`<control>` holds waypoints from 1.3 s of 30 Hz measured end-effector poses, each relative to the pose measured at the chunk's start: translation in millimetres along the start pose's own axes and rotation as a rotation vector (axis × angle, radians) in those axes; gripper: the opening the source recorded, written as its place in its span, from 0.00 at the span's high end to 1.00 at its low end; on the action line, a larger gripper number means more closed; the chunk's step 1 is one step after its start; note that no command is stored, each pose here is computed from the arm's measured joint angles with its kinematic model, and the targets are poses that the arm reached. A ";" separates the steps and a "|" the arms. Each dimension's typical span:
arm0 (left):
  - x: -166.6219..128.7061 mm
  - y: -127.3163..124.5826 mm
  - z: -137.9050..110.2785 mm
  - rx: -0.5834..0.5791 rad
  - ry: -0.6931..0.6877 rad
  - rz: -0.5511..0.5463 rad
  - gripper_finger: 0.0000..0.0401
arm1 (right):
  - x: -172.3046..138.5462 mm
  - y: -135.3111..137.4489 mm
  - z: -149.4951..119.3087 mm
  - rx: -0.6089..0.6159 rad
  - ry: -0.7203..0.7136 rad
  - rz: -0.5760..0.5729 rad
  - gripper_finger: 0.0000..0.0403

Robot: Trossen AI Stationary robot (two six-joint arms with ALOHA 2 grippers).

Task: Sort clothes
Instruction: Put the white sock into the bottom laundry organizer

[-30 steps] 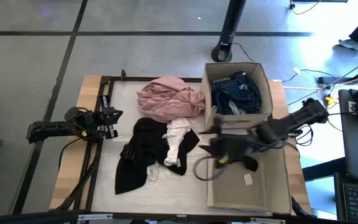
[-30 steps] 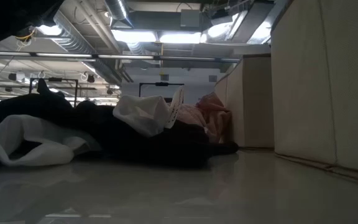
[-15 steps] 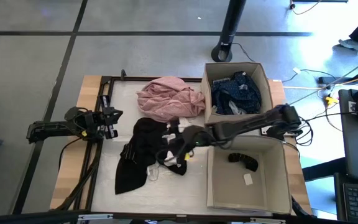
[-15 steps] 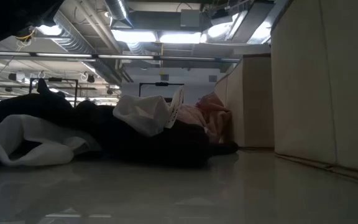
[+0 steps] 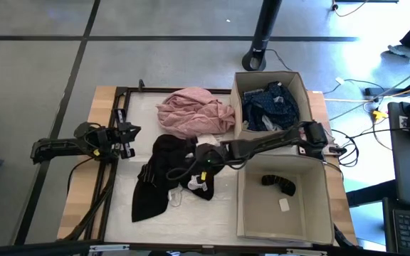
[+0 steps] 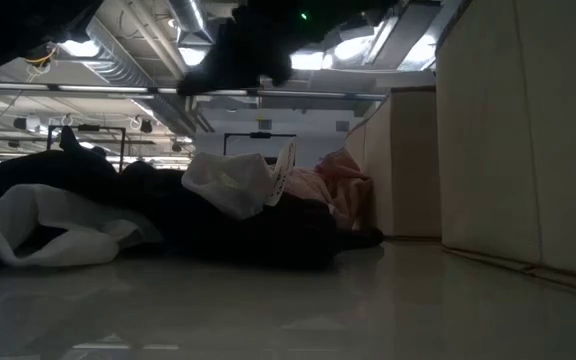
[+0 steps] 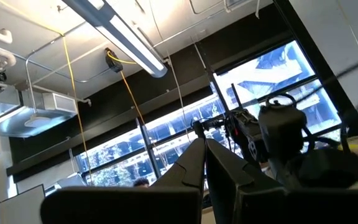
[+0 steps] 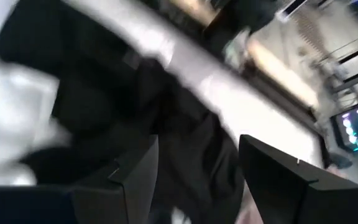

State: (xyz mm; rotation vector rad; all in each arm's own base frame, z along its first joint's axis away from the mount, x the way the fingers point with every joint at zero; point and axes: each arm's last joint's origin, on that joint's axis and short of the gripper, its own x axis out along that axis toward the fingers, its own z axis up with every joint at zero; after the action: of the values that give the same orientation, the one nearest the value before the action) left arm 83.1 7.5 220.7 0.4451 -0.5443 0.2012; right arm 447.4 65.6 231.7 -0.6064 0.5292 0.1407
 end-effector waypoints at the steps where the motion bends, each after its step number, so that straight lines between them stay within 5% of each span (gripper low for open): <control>1: 0.0 -0.1 -0.1 0.000 0.001 0.000 0.99 | -2.3 1.3 -2.8 -0.020 0.038 0.025 0.44; 14: 0.0 -0.5 -1.1 0.000 0.011 -0.005 0.99 | -24.9 47.3 1.9 0.011 0.121 0.412 0.44; 23: -0.1 -1.6 -3.5 -0.001 0.036 -0.016 0.99 | 2.6 62.9 -15.7 0.014 0.222 0.317 0.47; 33: -0.2 -2.5 -5.4 -0.001 0.055 -0.025 0.99 | 4.6 60.8 -19.2 -0.032 0.261 0.254 0.95; 39: -0.2 -2.5 -5.4 -0.001 0.056 -0.026 0.99 | -27.3 43.0 4.8 -0.014 0.192 0.187 0.94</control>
State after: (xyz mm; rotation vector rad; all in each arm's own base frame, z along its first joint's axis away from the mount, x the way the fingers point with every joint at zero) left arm 86.2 7.8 215.6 0.4438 -0.4838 0.1882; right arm 414.1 104.2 227.4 -0.5864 0.7714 0.2646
